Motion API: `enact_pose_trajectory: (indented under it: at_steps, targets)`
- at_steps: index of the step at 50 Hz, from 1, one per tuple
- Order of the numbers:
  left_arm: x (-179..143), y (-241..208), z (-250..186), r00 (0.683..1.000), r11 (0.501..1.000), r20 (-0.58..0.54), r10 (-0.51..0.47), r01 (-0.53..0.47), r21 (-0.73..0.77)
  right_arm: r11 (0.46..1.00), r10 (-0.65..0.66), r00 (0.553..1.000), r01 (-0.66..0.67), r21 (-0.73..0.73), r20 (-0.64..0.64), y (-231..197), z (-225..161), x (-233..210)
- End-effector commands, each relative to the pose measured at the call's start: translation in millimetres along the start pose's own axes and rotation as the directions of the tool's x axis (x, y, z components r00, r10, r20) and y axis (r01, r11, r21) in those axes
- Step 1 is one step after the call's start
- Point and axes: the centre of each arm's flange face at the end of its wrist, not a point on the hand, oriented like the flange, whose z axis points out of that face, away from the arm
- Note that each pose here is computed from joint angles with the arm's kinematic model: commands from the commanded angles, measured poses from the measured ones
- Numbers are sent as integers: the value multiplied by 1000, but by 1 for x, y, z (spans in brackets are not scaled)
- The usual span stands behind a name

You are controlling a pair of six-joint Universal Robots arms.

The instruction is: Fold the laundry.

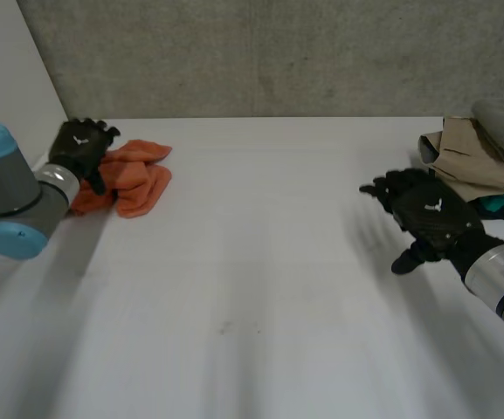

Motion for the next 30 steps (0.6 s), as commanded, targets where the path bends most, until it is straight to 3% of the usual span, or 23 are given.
enact_pose_trajectory:
  at_steps: [1,12,18,22,24,27,30]
  targets:
    - [18,40,28,998,1000,-69,6,-4,21,997,-32,999,33,-63,8,15,-1,-4]
    - [23,44,41,999,999,-53,13,-10,49,997,-23,1000,24,-79,7,19,-4,-5]
    - [40,-11,19,997,996,-78,-3,10,88,997,-29,1000,29,-77,-3,19,-3,-3]
    - [63,-54,-16,984,990,-162,-75,92,105,996,-34,998,30,-84,-48,16,-3,3]
    - [74,-75,-35,971,983,-210,-112,139,118,995,-41,996,33,-95,-83,15,-4,7]
    - [109,-108,-77,920,965,-348,-182,235,117,994,-55,989,42,-102,-134,11,-5,14]
    - [144,-124,-122,845,952,-486,-222,296,80,994,-62,986,47,-101,-154,8,-6,16]
